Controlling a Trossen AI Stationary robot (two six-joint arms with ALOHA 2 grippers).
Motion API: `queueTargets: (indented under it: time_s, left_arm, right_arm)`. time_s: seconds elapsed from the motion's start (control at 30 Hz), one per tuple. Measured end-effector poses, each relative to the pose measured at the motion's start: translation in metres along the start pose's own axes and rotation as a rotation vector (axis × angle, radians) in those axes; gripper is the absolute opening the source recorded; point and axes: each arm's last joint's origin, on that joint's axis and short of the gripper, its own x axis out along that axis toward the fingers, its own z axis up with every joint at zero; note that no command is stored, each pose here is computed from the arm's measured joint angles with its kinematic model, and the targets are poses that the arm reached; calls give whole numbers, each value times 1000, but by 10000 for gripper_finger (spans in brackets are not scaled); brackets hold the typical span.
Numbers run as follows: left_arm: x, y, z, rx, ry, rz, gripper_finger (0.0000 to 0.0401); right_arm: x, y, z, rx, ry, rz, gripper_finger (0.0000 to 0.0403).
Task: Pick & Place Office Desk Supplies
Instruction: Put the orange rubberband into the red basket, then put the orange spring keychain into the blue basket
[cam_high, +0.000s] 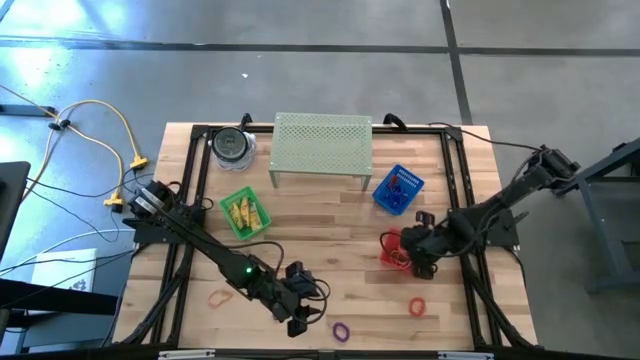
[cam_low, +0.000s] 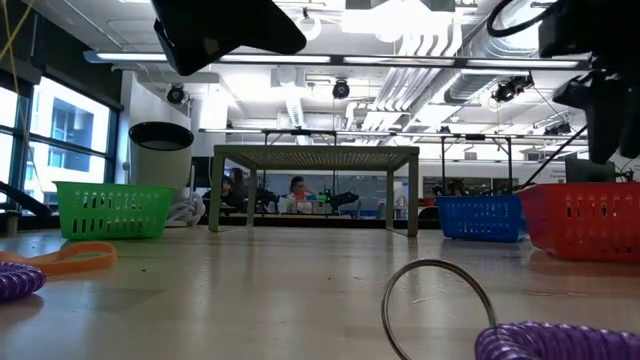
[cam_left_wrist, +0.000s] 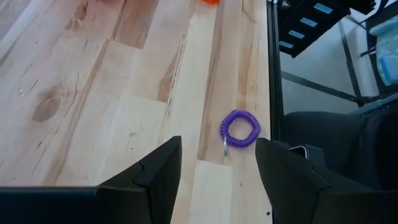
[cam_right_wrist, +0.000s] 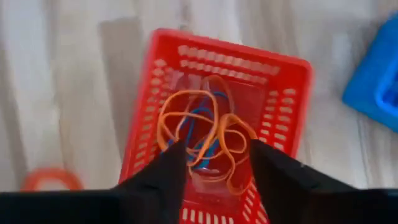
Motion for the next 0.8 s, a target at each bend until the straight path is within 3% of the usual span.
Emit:
queueTargets:
  time_s: [0.1, 0.23, 0.4, 0.67, 0.8]
  left_arm:
    - [0, 0, 0, 2, 4, 3, 200]
    - [0, 1, -1, 3, 7, 7, 200]
    - [0, 1, -1, 5, 10, 10, 200]
    - [0, 0, -2, -33, 12, 9, 200]
    - [0, 0, -2, -84, 12, 9, 200]
  right_arm:
    - [-5, 4, 6, -89, -40, 35, 207]
    - [-21, 15, 13, -139, -97, 64, 221]
    - [-39, 35, 17, -229, -162, 205, 209]
    - [-51, 80, 15, -382, -310, 537, 174]
    - [-47, 98, 5, -475, -333, 563, 151]
